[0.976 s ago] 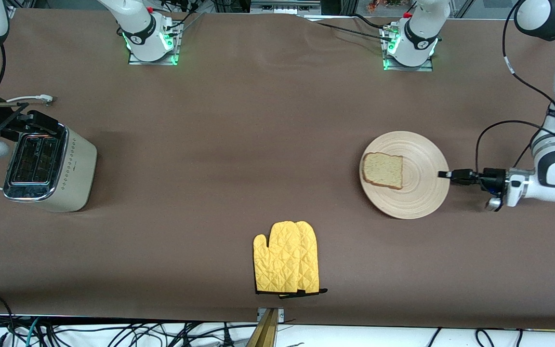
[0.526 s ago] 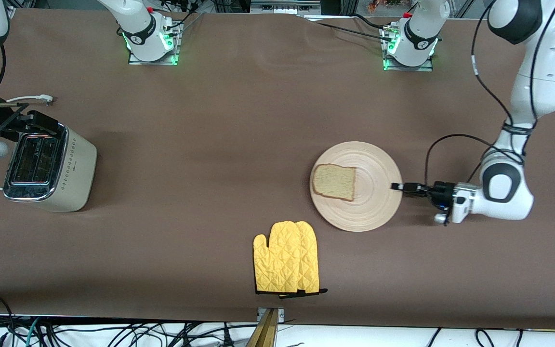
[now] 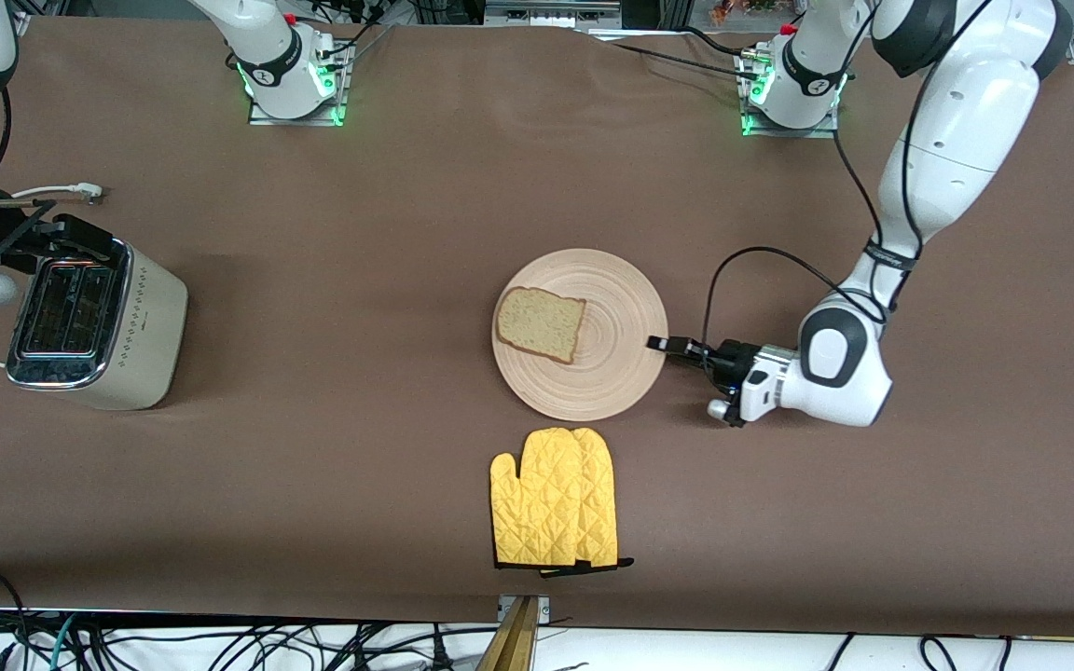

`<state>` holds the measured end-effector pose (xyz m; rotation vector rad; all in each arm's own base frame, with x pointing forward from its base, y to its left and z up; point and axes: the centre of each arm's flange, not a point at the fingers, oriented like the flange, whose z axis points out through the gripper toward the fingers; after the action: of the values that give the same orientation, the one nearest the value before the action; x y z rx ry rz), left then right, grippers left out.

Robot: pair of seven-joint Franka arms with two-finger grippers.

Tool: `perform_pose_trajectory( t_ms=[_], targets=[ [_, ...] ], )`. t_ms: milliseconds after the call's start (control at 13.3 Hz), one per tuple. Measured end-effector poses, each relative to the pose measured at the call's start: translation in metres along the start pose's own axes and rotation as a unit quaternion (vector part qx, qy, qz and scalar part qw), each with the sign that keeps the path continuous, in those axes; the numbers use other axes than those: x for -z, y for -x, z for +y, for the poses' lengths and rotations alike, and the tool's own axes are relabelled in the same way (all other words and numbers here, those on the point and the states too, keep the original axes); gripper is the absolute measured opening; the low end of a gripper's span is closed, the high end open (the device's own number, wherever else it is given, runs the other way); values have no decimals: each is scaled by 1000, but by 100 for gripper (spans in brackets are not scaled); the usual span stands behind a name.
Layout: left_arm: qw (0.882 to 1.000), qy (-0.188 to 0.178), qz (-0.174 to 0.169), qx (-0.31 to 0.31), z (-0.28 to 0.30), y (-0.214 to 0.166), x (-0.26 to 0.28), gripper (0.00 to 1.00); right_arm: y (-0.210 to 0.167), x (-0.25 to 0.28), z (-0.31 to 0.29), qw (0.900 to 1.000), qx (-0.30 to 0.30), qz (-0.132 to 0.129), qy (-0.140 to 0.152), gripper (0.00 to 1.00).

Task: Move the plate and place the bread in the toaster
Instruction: 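Push the wooden plate with the left gripper toward the table's middle, then release the plate and raise the left gripper back to rest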

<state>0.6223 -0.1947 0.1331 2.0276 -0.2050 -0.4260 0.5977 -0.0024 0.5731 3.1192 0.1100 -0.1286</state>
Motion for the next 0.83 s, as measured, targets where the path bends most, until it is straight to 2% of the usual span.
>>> perform_pose_trajectory(
  t_ms=[375, 676, 826],
  targets=[
    [999, 18, 5, -44, -3, -4, -41, 9, 0, 0, 1, 1000, -1, 0, 0, 100],
    [998, 4, 8, -56, -6, -7, -59, 9, -2, -4, 1, 1000, -1, -3, 0, 100],
    [998, 4, 9, -62, 0, -9, -60, 24, -2, -5, 1, 1000, -1, -4, 0, 100]
  ],
)
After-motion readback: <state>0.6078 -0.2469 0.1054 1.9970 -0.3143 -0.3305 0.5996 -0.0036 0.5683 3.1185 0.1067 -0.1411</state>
